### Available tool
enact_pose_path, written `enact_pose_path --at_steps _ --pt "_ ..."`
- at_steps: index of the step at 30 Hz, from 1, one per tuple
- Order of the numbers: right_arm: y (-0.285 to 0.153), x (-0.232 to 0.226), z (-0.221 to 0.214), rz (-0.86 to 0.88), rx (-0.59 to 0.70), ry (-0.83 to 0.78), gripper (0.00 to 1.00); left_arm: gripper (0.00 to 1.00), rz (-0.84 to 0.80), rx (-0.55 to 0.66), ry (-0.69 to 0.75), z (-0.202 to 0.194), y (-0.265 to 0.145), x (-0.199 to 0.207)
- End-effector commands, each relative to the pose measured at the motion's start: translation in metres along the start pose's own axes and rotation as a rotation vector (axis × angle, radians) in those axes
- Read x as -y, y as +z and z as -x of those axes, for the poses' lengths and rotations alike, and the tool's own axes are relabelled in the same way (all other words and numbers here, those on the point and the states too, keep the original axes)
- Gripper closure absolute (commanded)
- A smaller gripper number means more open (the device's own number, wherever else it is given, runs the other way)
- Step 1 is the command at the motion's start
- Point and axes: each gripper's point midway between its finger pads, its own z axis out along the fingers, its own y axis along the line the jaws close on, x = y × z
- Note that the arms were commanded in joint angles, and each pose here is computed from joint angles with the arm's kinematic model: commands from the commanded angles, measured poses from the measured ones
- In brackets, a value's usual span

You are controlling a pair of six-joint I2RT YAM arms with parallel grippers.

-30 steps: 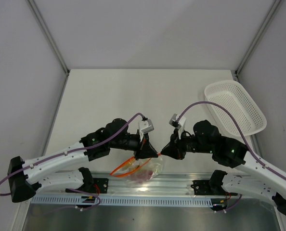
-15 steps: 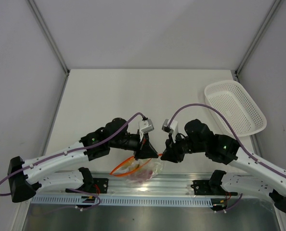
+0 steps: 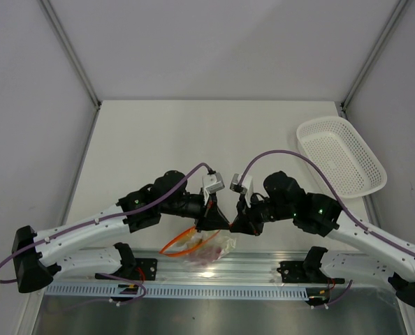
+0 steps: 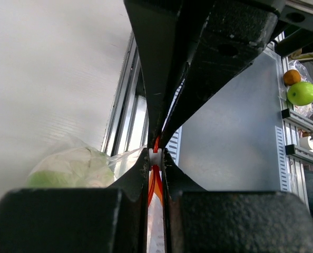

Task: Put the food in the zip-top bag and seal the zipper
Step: Zip the zipper food storage bag at the center of the board.

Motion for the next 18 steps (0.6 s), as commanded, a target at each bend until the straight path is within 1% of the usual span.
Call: enact_pose_path --at_steps 1,2,5,8,13,16,18 --pt "0.0 -0.009 0.021 0.042 0.069 -0.048 0.97 0.99 -0.032 0.052 0.023 0.022 -0.003 0.011" --pt "0.001 -0.009 0.022 0.039 0.078 -0.048 1.0 0.99 -0.03 0.051 0.022 0.023 -0.003 0.01" --pt "0.002 -0.008 0.029 0.03 0.108 -0.036 1.0 0.99 -0.03 0.049 0.02 0.022 -0.003 0.01" --pt "-0.001 0.005 0.04 -0.055 0.177 -0.017 1.0 0.99 -0.027 0.042 0.017 0.02 -0.003 0.009" --pt "-0.005 0.024 0.049 -0.169 0.27 0.086 1.0 0.99 -0.002 0.033 0.006 0.017 -0.004 0.004" --pt "-0.014 0.044 0.054 -0.296 0.333 0.176 1.0 0.99 0.011 0.025 -0.003 0.014 -0.005 0.001" --pt "-0.017 0.05 0.051 -0.339 0.335 0.206 1.0 0.99 0.015 0.017 -0.009 0.011 -0.005 -0.001"
